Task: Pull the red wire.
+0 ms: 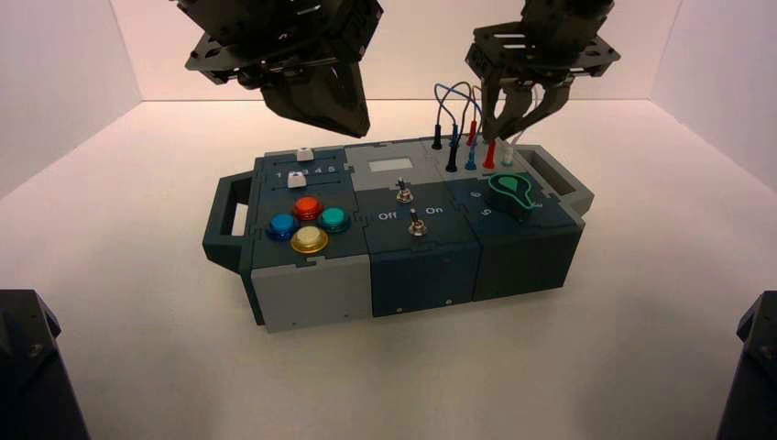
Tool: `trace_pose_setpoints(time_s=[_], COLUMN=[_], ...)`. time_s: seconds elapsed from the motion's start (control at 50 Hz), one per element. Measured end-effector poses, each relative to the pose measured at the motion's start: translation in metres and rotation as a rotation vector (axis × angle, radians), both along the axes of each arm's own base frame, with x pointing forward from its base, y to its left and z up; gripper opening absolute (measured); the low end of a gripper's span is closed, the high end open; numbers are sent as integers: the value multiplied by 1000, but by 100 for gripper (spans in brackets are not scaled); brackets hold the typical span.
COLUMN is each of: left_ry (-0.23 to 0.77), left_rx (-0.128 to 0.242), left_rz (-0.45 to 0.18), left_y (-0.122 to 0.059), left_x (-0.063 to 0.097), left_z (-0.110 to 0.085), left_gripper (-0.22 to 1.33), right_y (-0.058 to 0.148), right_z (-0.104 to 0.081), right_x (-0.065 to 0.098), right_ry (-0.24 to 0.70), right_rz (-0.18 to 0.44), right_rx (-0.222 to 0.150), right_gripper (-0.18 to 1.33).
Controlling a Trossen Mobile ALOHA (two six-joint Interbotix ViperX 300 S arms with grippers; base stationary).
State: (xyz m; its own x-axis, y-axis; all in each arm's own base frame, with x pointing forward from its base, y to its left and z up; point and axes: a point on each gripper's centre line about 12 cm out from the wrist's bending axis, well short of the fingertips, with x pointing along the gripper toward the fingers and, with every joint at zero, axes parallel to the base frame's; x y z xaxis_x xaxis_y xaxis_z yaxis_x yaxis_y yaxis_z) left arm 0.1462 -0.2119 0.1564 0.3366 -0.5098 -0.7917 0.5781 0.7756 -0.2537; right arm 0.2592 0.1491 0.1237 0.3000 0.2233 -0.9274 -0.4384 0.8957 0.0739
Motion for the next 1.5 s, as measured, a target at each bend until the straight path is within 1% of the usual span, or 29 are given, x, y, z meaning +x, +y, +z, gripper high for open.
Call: trace_pose_setpoints(time_s=[0.2,0.34,0.56,0.8,1.2,1.32,1.38,1.4,1.42,1.44,1.5], left_ry=[4,5,5,4,4,4,2,2,5,3,4], left_rx=[6,8,8,6,6,6,6,4,8,5,6], left_rz=[2,0,0,0,2,2,-1,0,0,0,0], left_y=[0,-1,-1,-1,-1,-1,-1,-1,-1,-1,-1], left_x=[1,0,0,1,1,1,1,1,1,1,1], left_z=[-3,-3,-3,-3,-4,-4,-3,-3,-4,-3,-3], left_gripper=[-16,-16,-16,-16,-16,-16,-16,-16,-16,-16,-16], right_y=[0,1,1,3,4,4,4,4,5,4,4], right_z=[-6,-10,-19,-21,-22,-22,-22,-22,-23,-23,-23], right_x=[1,1,2,6,9,10,10,10,10,10,11], right_ry=[14,20,42,41,33,32,31,32,33,31,30], right_rz=[1,-1,0,-2,-1,0,1,0,3,1,4], right_rx=[-9,-12,-25,-24,-23,-25,-26,-25,-27,-26,-29], right_gripper=[56,51,51,51,45,38,28,27,20,15,9])
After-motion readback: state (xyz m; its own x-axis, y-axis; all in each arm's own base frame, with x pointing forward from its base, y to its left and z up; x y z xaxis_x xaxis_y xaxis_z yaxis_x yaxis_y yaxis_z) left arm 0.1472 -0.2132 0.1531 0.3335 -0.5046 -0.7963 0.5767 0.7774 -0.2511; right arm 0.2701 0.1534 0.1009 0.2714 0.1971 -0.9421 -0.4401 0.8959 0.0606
